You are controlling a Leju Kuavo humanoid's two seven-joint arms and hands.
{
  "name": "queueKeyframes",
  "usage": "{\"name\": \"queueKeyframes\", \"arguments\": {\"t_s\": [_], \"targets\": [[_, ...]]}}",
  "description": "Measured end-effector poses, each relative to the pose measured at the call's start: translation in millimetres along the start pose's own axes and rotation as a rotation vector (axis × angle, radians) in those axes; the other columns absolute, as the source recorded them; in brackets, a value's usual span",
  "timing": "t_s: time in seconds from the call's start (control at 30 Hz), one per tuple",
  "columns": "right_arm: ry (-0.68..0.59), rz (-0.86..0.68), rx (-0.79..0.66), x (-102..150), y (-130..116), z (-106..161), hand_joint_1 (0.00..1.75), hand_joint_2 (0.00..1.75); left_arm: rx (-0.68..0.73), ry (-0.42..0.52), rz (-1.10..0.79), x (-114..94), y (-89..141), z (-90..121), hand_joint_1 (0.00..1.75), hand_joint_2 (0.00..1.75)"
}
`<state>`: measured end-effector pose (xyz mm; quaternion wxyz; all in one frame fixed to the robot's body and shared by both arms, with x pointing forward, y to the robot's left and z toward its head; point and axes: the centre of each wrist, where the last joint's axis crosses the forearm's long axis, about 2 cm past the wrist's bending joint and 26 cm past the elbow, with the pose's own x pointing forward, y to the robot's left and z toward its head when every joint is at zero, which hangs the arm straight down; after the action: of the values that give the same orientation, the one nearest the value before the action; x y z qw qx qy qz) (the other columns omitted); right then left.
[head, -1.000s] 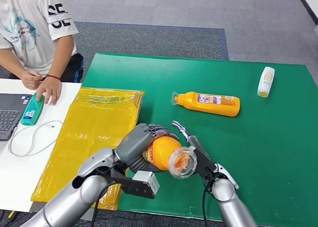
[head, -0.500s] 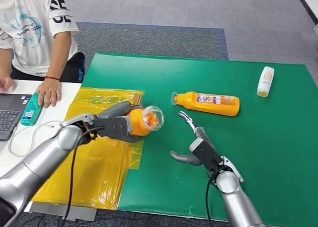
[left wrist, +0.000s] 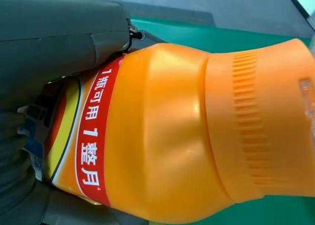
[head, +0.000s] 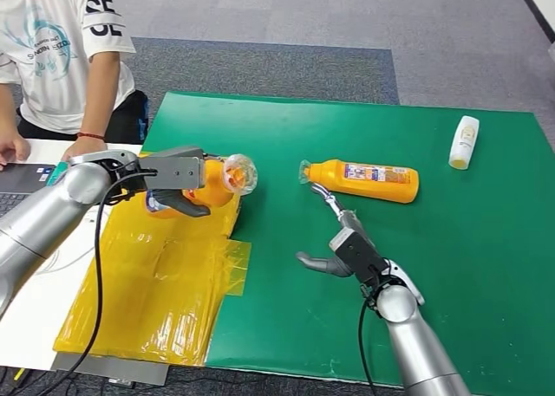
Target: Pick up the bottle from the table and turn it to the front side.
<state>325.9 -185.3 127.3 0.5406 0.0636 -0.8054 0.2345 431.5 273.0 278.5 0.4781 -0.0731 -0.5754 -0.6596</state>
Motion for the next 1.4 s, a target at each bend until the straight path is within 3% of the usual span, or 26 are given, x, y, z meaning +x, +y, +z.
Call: {"name": "queueKeyframes", "arguments": {"t_s": [0.2,0.47,0.97,1.23,1.4], "targets": [[-0.011,0.008,0.012,2,-2,-12,0.0,1.75,-0.076,-0.077,0.118,5,11,6,1.75,1.75],[-0.036,0.007,0.037,9,2,-32,0.0,1.75,-0.142,-0.179,0.32,-3,-6,1,1.75,1.75],[-0.024,-0.014,0.063,11,11,-43,0.0,1.75,-0.254,-0.049,0.333,-26,-31,-5,1.75,1.75],[-0.016,-0.014,0.062,11,11,-45,0.0,1.75,-0.324,0.067,0.168,-11,-12,-12,1.75,1.75],[-0.012,-0.012,0.063,11,11,-45,0.0,1.75,-0.335,0.083,0.118,-1,0,-15,1.75,1.75]]}}
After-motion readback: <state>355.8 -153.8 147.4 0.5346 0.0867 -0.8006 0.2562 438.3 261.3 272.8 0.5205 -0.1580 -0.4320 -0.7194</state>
